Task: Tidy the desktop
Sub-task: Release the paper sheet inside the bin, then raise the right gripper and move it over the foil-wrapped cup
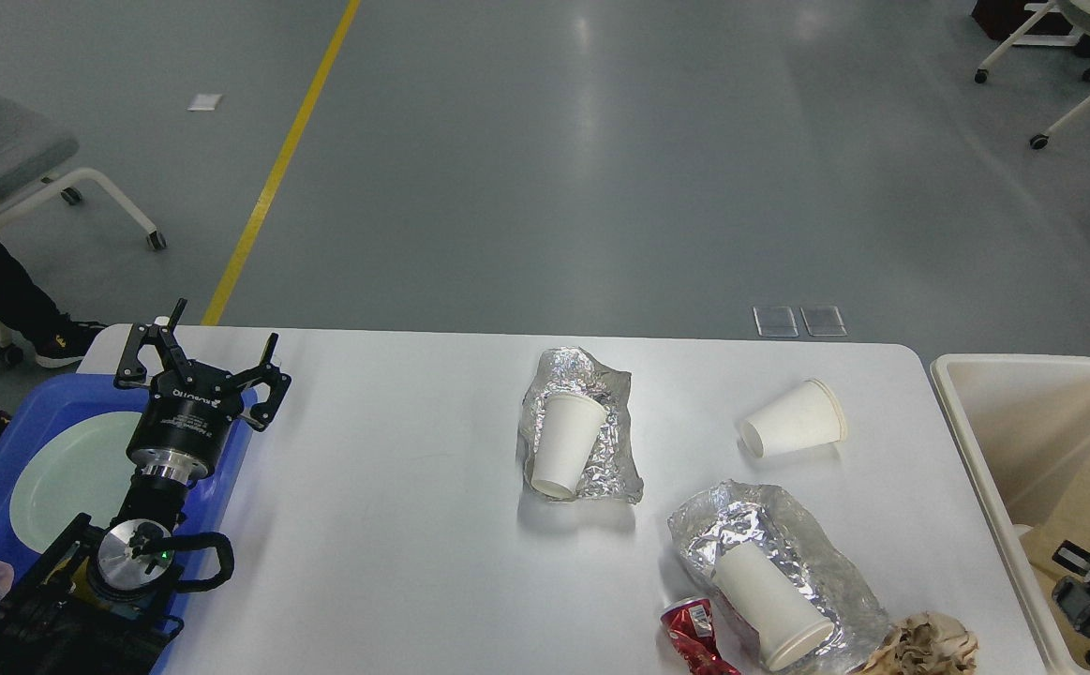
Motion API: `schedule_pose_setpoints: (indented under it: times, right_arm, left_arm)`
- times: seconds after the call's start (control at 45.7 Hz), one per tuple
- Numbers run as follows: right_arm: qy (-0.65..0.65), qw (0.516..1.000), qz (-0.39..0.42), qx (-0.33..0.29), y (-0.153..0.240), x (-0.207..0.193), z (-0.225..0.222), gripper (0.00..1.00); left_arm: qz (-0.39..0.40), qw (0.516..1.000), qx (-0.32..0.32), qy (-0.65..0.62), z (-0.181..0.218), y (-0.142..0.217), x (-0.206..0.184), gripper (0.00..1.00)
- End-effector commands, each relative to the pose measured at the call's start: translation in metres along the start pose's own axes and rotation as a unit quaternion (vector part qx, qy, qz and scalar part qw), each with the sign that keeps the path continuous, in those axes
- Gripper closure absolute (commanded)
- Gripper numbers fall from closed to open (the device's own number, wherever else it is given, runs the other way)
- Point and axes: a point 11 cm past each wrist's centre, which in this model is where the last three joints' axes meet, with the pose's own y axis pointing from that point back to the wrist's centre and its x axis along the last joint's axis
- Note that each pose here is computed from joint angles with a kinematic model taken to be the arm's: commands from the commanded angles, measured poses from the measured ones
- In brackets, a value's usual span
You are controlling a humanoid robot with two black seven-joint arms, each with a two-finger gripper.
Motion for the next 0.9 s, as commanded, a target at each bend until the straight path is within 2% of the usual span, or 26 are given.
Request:
schedule_pose_setpoints:
  times: [0.0,0.285,0.481,0.569,0.7,0.81,0.875]
  right_arm:
    - [-0.001,1.000,0.004,0.002,0.000,0.001,-0.002,0.00]
    - [-0.014,1.000,0.006,0.011,0.003,0.015,-0.012,0.00]
    - [-0.028,0.999,0.006,0.019,0.018,0.074,-0.016,0.00]
    - [0.005,1.000,0.004,0.028,0.034,0.105,-0.029,0.00]
    - [0.095,0.993,-0.056,0.041,0.080,0.136,-0.069,0.00]
    - [0.166,0.975,-0.125,0.073,0.138,0.153,-0.104,0.00]
    - [0.206,0.964,-0.134,0.097,0.177,0.164,-0.131,0.00]
  left_arm:
    - [0.000,1.000,0.000,0.000,0.000,0.000,0.000,0.01]
    - [0.000,1.000,0.000,0.000,0.000,0.000,0.000,0.01]
    - [0.000,1.000,0.000,0.000,0.000,0.000,0.000,0.01]
    - [0.000,1.000,0.000,0.000,0.000,0.000,0.000,0.01]
    - [0.000,1.000,0.000,0.000,0.000,0.000,0.000,0.01]
    - [0.000,1.000,0.000,0.000,0.000,0.000,0.000,0.01]
    - [0.000,1.000,0.000,0.000,0.000,0.000,0.000,0.01]
